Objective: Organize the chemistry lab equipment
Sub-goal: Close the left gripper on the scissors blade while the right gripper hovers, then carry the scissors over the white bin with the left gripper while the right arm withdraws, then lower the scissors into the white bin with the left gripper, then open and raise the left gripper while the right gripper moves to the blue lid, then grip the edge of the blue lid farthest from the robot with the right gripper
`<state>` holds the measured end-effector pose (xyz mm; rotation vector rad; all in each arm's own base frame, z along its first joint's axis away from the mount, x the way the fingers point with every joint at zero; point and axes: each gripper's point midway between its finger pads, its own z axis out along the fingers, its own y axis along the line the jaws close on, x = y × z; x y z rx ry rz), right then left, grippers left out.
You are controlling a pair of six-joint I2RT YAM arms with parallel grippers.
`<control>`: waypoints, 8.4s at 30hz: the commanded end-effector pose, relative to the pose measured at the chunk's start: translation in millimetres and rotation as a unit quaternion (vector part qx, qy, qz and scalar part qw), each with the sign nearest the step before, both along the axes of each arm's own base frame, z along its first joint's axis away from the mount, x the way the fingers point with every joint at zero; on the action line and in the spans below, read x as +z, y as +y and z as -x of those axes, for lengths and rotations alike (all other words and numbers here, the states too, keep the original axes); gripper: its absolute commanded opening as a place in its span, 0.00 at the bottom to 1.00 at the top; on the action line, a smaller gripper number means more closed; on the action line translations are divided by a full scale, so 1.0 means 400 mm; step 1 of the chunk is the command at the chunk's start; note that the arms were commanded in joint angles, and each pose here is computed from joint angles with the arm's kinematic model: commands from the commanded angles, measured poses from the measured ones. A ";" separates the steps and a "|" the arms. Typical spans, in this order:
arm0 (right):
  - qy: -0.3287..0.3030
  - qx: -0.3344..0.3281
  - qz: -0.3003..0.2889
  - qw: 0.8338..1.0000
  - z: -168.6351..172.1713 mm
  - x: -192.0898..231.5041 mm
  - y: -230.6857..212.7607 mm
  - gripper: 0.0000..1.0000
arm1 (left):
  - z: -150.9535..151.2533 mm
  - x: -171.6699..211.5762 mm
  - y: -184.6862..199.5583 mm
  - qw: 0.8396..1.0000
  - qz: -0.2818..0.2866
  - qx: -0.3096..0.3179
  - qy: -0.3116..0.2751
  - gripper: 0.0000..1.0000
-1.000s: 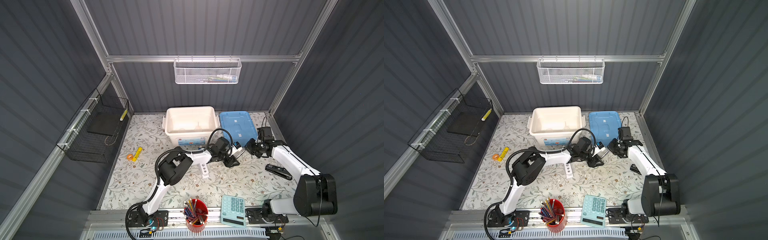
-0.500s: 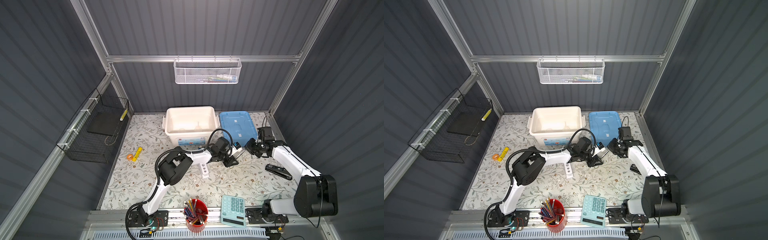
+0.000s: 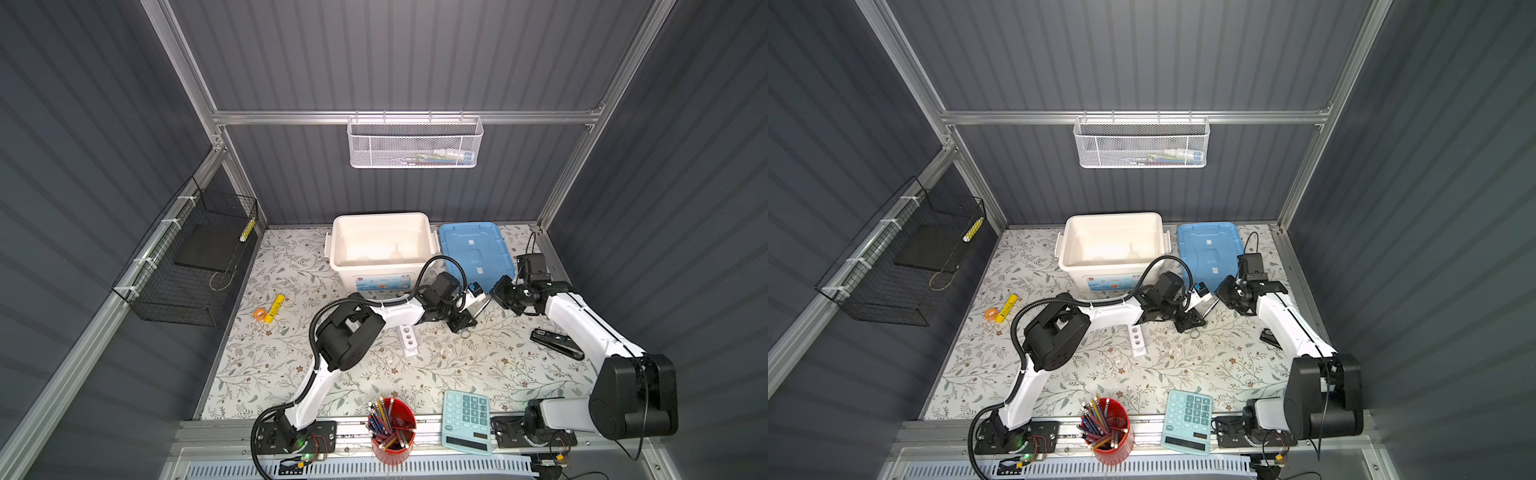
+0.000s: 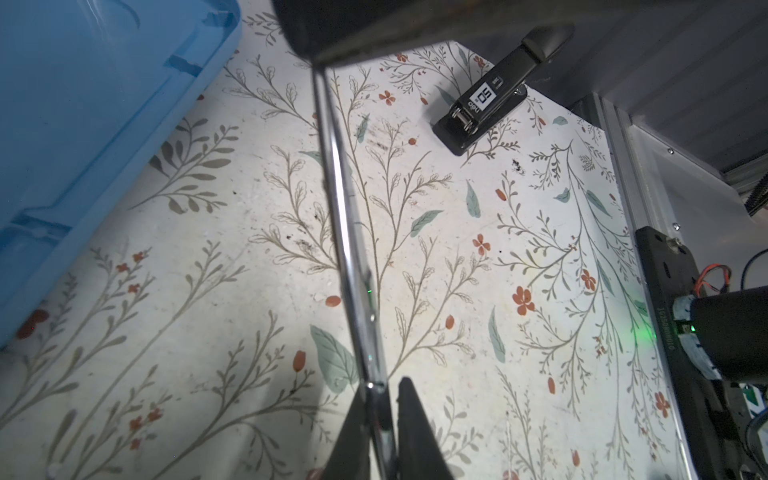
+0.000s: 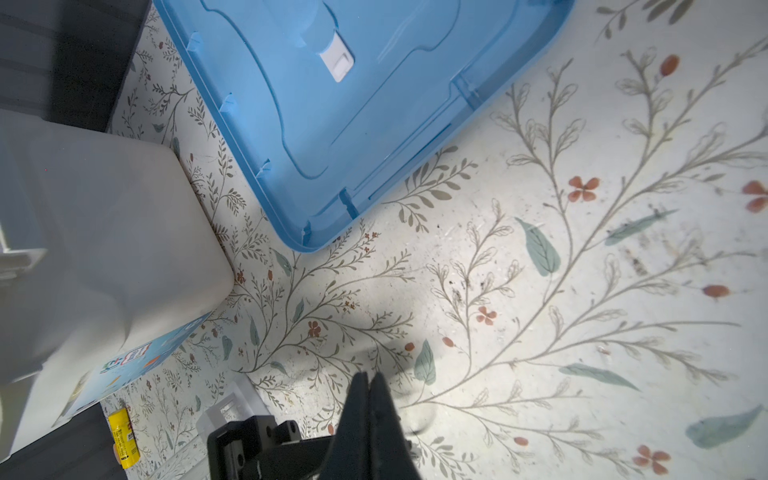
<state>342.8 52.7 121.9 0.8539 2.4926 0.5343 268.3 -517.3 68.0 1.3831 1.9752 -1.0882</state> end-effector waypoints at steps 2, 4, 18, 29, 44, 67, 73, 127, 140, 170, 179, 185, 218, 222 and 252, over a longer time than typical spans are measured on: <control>-0.006 0.000 0.001 1.000 0.007 0.008 -0.001 0.00 | -0.004 0.001 -0.009 1.000 0.002 -0.008 -0.001 0.10; -0.006 0.000 0.001 1.000 0.008 0.010 -0.001 0.00 | -0.005 0.002 -0.009 1.000 0.002 -0.007 0.000 0.10; -0.043 -0.007 0.029 0.999 0.024 0.074 -0.029 0.22 | -0.012 0.025 -0.009 1.000 0.005 0.000 -0.005 0.00; -0.105 -0.008 0.106 0.989 0.062 0.183 -0.095 0.47 | -0.029 0.111 -0.002 0.999 0.016 0.013 -0.041 0.00; -0.153 -0.021 0.144 0.977 0.114 0.249 -0.153 0.49 | -0.084 0.448 0.062 0.982 0.046 0.075 -0.168 0.00; -0.153 -0.002 0.104 0.983 0.067 0.208 -0.119 0.49 | -0.370 0.647 0.521 0.878 -0.137 0.258 -0.379 0.00; -0.149 0.001 0.094 0.984 0.060 0.192 -0.110 0.49 | -0.447 0.597 0.632 0.868 -0.189 0.250 -0.385 0.00; -0.056 0.016 0.061 0.996 -0.053 0.025 -0.120 0.50 | -0.549 0.128 0.718 0.925 -0.270 -0.076 -0.256 0.00; -0.036 0.024 0.043 0.998 -0.096 -0.008 -0.119 0.50 | -0.557 0.054 0.720 0.916 -0.304 -0.090 -0.246 0.00; -0.034 0.023 0.035 0.999 -0.108 -0.012 -0.127 0.51 | -0.577 0.104 0.676 0.915 -0.272 -0.086 -0.284 0.52; -0.034 0.019 0.092 0.995 -0.086 0.036 -0.176 0.53 | -0.561 0.235 0.651 0.907 -0.237 -0.065 -0.343 0.55; -0.022 0.004 0.131 0.991 -0.069 0.058 -0.237 0.53 | -0.527 0.372 0.648 0.897 -0.193 -0.022 -0.396 0.57; 0.058 0.164 0.227 0.958 -0.338 -0.075 -0.349 0.42 | -0.389 0.638 1.079 0.790 -0.019 0.579 -0.203 1.00; 0.057 0.177 0.219 0.958 -0.358 -0.096 -0.342 0.41 | -0.408 0.603 1.090 0.794 -0.012 0.586 -0.162 1.00; 0.088 0.193 0.207 0.955 -0.470 -0.226 -0.343 0.32 | -0.413 0.572 1.078 0.812 -0.009 0.559 -0.169 1.00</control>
